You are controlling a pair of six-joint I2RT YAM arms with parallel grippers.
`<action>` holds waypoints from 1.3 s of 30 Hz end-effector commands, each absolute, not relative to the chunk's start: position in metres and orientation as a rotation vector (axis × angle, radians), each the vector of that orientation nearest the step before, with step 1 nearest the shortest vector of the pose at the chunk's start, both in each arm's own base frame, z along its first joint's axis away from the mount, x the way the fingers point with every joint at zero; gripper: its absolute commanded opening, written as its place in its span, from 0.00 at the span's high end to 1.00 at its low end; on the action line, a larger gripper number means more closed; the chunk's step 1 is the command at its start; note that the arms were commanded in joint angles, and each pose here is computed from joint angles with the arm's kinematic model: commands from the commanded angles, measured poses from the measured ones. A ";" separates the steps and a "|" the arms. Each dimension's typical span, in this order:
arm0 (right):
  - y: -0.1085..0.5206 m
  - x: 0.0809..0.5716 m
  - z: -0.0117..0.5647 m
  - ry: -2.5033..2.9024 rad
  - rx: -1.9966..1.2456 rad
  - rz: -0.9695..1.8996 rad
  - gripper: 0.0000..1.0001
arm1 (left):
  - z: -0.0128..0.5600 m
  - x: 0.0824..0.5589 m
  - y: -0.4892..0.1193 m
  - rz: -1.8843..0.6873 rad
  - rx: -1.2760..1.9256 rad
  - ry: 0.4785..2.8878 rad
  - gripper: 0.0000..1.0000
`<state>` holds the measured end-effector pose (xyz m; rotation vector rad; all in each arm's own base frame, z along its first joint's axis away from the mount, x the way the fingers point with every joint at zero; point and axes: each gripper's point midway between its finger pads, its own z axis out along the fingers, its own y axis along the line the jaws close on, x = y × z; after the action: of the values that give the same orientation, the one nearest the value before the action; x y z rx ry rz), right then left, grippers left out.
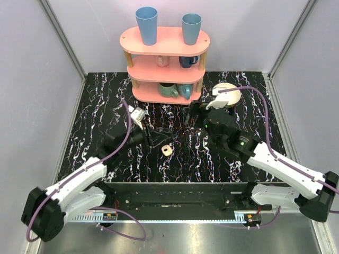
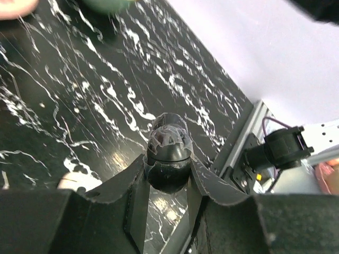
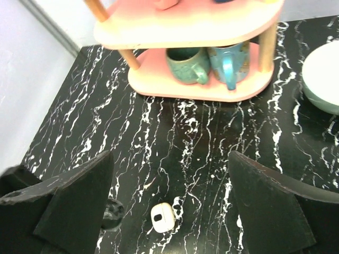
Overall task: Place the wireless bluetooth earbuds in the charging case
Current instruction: Place the charging case with the earbuds at the center of the board.
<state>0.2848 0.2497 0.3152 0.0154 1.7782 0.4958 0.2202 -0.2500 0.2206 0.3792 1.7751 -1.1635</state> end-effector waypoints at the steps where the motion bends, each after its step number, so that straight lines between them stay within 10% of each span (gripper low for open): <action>1: 0.210 0.287 0.327 1.712 0.198 0.461 0.04 | 0.249 0.219 -0.280 -1.355 0.466 1.739 1.00; 39: 0.168 0.272 0.327 1.696 0.271 0.399 0.05 | 0.056 0.265 -0.385 -1.423 0.456 2.374 0.88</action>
<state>0.2702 0.1837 0.3171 0.2258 1.7245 0.4488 0.2501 -0.3756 0.0425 0.4285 2.4403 -1.4333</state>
